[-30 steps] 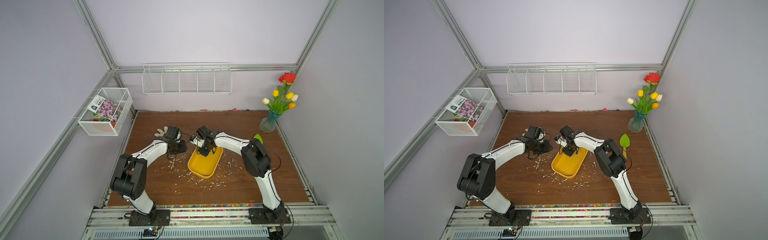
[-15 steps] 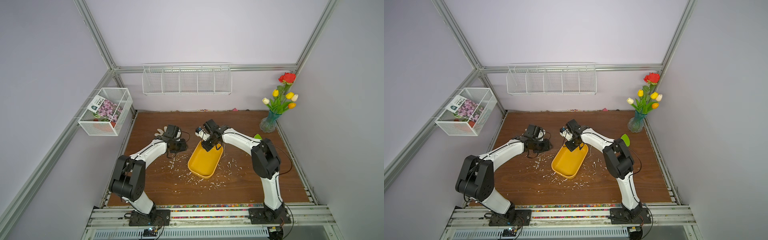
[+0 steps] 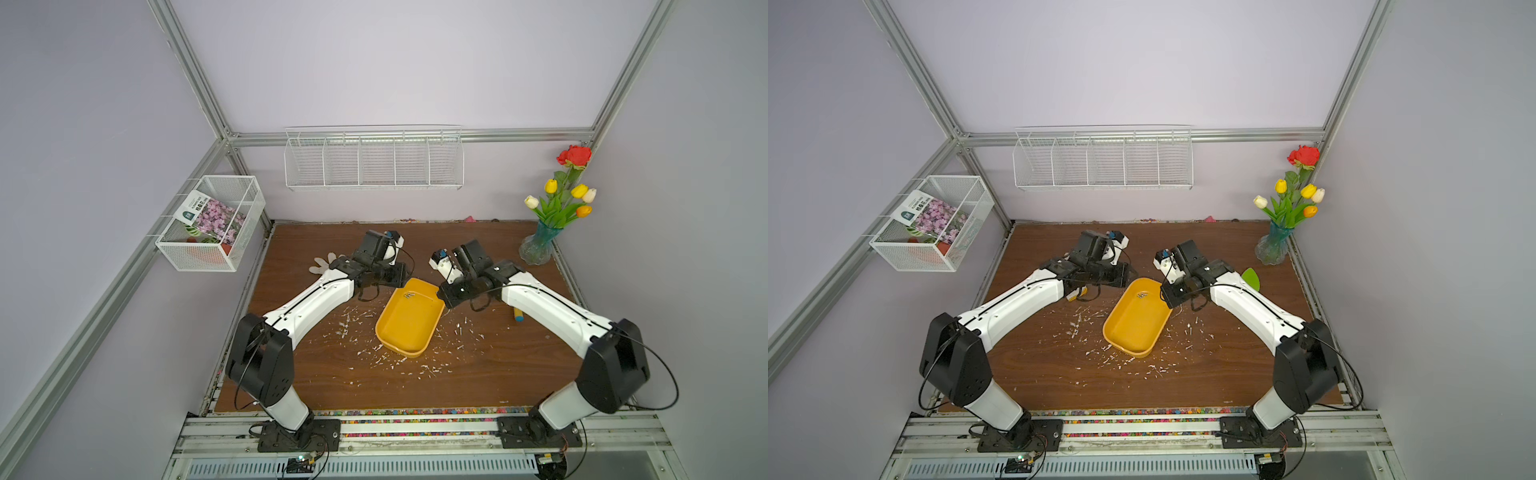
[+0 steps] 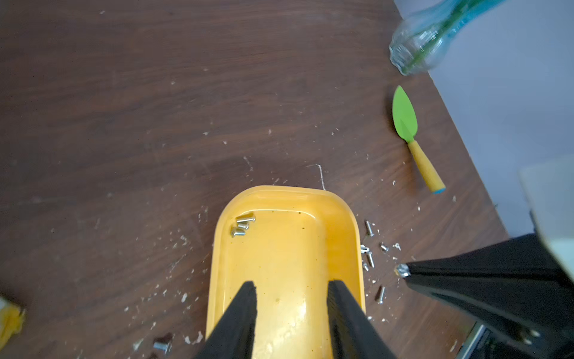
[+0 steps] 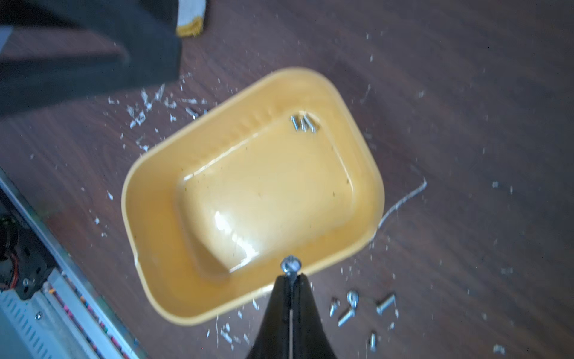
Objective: Take out the screws from the storage box
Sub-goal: Place the screw at the center of the board.
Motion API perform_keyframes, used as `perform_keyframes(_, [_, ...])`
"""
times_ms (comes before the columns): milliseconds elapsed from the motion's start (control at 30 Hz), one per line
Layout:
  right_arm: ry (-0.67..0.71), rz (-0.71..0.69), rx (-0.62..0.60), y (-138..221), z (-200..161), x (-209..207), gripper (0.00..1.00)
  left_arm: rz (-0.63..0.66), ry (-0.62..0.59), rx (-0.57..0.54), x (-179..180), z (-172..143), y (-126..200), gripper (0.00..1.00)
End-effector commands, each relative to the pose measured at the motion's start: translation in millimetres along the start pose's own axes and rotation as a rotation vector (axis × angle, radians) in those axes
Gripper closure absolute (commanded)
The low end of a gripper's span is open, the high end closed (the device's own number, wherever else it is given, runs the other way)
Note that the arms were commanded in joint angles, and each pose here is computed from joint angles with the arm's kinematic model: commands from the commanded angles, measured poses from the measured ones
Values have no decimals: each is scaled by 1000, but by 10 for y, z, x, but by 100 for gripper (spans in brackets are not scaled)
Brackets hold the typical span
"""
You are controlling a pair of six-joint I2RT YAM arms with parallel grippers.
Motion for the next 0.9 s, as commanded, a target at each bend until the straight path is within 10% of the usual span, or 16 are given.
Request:
perform_keyframes(0, [-97,-77,35,34,-353,-182,100,-16,30,58,36,-166,-240,65])
perform_keyframes(867, [-248,-221,220,-587,-1021,-581,100,250,-120,405,167,-742,-1041,56])
Point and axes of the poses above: each gripper's point midway between its finger pads, its own y axis back along the fingers, its own x axis along the line the jaws close on, z = x × y, the point moved 1 cm from there along y, back along the fingers, and after that the axes turned 11 degrees about -y, right-handed, at the moved point
